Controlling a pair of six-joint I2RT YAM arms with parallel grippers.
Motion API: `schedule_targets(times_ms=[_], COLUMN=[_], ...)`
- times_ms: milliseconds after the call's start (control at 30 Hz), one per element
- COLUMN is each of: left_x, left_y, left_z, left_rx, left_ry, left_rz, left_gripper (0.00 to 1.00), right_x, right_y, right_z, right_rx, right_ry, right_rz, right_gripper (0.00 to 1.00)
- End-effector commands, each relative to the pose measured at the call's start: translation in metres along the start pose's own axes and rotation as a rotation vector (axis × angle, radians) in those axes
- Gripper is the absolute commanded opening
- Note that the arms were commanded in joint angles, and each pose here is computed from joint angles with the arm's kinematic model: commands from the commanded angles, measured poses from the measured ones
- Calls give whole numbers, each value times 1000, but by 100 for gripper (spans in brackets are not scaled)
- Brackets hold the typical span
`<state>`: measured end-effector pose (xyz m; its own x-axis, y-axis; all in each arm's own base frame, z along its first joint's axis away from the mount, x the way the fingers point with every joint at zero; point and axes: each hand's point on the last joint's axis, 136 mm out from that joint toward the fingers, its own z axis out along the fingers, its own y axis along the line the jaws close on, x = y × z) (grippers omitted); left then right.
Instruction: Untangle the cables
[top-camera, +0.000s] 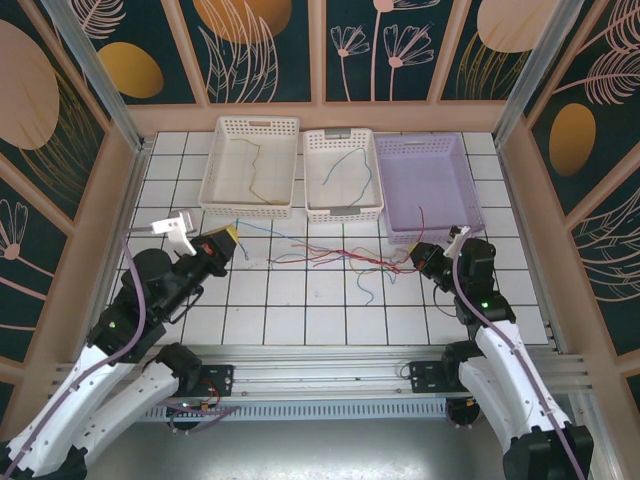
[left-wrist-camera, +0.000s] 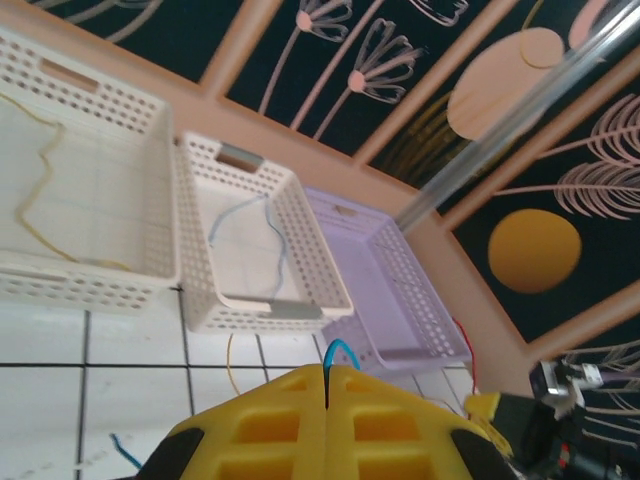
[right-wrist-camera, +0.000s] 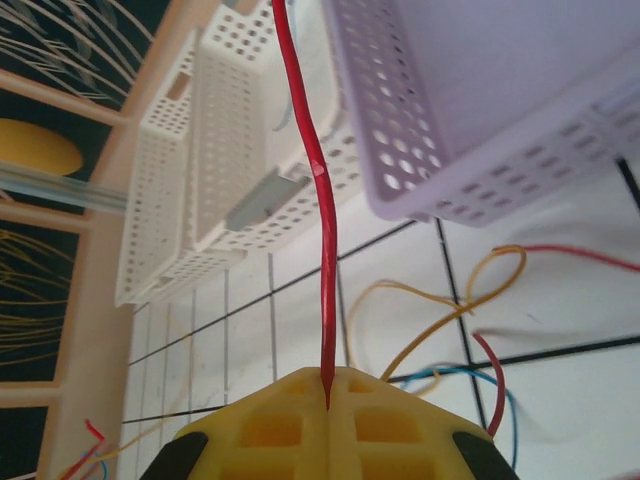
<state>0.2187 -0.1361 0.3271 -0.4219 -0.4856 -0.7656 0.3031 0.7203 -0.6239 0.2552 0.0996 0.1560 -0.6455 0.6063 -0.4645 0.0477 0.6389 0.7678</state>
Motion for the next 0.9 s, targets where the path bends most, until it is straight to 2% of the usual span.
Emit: schedule_targets(times_ms=[0, 167, 533, 867], left_x=[-32, -71, -124, -147], left_y=[3, -25, -89, -150], left_z=[-14, -24, -8, 44], left_rx=[-102, -82, 49, 211], left_ry=[-75, -132, -181, -132], left_rz=[68, 109, 128, 135], left_gripper=[0, 0, 0, 0], right_x=[2, 10, 23, 27], right_y=[-18, -38, -68, -71], right_z=[1, 5, 14, 18], right_rx=[54, 104, 170, 154], right_ry=[-19, -19, -11, -10], right_rz=[10, 15, 18, 16], right_gripper=[0, 0, 0, 0])
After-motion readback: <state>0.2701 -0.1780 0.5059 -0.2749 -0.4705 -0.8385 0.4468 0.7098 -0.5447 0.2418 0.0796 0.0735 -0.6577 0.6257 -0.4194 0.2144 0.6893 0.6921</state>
